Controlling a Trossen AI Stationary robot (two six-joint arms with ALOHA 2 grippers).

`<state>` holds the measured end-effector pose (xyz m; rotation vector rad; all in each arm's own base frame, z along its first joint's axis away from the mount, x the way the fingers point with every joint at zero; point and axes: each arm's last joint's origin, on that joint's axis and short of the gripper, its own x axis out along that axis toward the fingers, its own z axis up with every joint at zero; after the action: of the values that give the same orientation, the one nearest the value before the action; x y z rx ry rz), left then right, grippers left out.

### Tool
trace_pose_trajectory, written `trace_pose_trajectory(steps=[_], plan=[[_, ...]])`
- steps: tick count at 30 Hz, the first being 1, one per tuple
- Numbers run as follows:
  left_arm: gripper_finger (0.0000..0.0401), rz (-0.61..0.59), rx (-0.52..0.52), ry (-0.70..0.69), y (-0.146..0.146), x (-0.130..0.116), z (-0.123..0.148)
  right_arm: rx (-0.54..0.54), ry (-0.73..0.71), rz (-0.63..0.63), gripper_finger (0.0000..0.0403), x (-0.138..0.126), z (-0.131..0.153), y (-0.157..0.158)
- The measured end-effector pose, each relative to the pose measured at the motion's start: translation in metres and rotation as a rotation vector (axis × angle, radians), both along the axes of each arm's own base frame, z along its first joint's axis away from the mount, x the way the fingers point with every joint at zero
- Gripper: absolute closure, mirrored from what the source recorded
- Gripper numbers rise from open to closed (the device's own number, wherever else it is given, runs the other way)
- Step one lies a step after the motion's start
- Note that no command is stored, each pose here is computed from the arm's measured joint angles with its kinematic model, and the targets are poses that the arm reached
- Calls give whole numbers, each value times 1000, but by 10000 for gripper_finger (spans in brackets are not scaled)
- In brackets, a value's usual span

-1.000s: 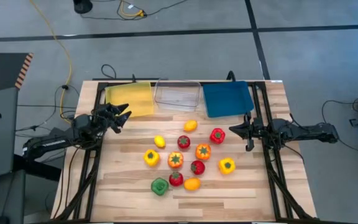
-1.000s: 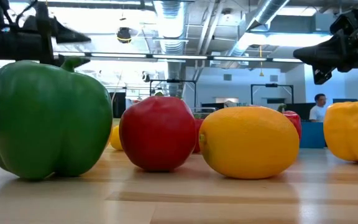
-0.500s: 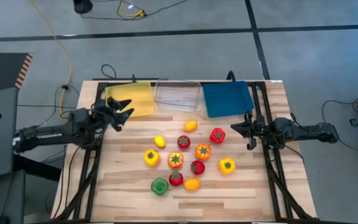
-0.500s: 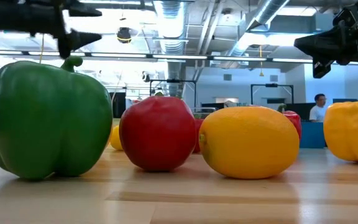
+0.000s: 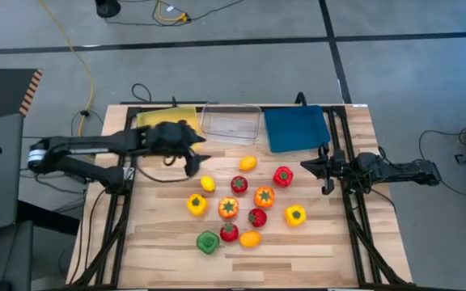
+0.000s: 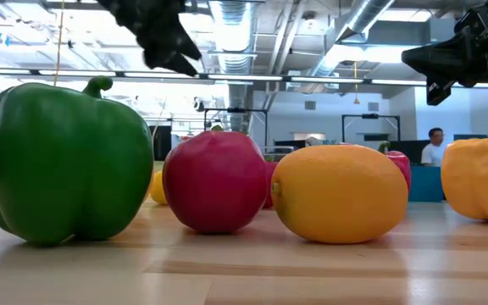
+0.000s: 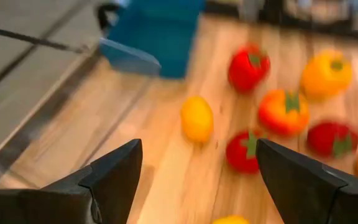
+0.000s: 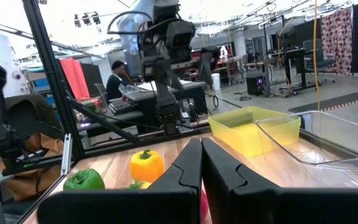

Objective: Sort produce into baskets
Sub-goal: Put the middle left lemon into the yellow bin

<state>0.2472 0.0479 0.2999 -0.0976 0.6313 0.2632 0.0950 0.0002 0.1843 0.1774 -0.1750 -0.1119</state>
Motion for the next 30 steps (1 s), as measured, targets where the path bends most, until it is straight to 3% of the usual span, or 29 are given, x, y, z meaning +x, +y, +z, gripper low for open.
trace_pose_trajectory(steps=[7,16,24,30], plan=[[99,-223,-16,287,4,43,-19,0,-1,0,367,0,0,0],[99,-402,-46,590,-1,62,-73,0,-2,0,367,0,1,0],[99,-497,-39,710,-12,75,-107,0,-1,0,367,0,0,0],[99,-513,-38,748,-15,79,-119,0,-2,0,367,0,1,0]])
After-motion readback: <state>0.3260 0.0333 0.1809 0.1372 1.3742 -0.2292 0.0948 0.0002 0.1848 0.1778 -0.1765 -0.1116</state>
